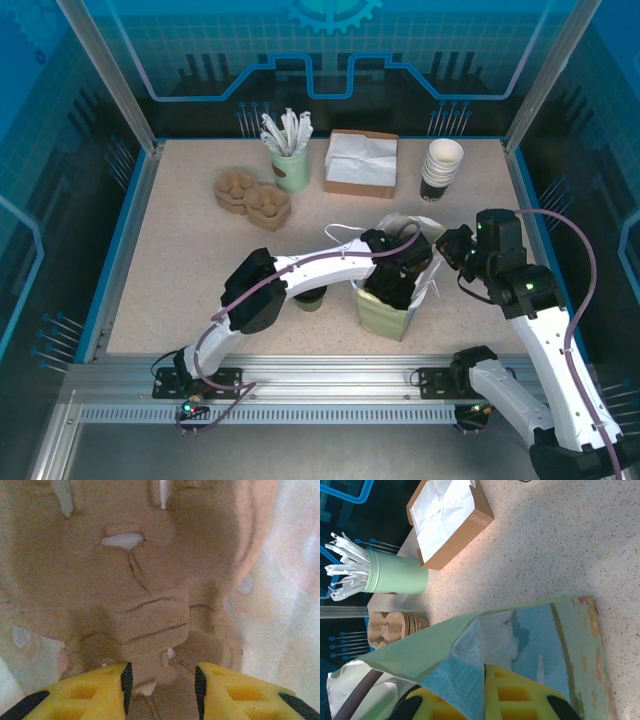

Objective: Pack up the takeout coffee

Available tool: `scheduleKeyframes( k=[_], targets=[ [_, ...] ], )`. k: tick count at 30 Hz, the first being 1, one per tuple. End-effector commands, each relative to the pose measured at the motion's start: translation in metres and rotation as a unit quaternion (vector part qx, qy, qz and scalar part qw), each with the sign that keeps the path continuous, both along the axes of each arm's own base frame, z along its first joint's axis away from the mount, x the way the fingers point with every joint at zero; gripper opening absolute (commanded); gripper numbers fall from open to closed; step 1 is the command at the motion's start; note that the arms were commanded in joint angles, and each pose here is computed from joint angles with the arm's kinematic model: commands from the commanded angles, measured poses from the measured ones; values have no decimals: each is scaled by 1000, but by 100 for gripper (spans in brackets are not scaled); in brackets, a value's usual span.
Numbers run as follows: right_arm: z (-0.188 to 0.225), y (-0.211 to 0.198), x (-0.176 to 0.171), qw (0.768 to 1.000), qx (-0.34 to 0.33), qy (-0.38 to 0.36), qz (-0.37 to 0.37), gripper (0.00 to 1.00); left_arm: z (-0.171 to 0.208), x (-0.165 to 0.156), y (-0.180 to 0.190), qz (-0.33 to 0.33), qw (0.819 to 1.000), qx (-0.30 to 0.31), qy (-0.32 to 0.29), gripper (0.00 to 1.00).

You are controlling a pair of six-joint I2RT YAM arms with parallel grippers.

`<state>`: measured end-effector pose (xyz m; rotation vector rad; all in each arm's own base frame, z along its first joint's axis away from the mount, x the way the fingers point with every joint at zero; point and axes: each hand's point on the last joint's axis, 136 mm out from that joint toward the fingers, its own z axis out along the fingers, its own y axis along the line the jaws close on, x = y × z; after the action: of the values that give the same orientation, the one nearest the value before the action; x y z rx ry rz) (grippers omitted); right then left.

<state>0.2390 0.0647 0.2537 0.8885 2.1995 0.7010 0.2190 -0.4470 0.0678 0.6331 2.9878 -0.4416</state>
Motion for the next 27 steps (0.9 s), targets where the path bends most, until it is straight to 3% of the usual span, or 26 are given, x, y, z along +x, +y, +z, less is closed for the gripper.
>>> scheduleKeyframes(
  k=[1,21,27],
  targets=[
    [21,9,6,998,4,-51,28,0,-23,-7,4,9,999,15,30,40],
    [22,18,8,996,14,-64,52,0,-72,-8,7,22,998,38,55,40],
    [30,19,7,996,17,-73,58,0,-55,-1,9,27,998,34,37,40]
  ],
)
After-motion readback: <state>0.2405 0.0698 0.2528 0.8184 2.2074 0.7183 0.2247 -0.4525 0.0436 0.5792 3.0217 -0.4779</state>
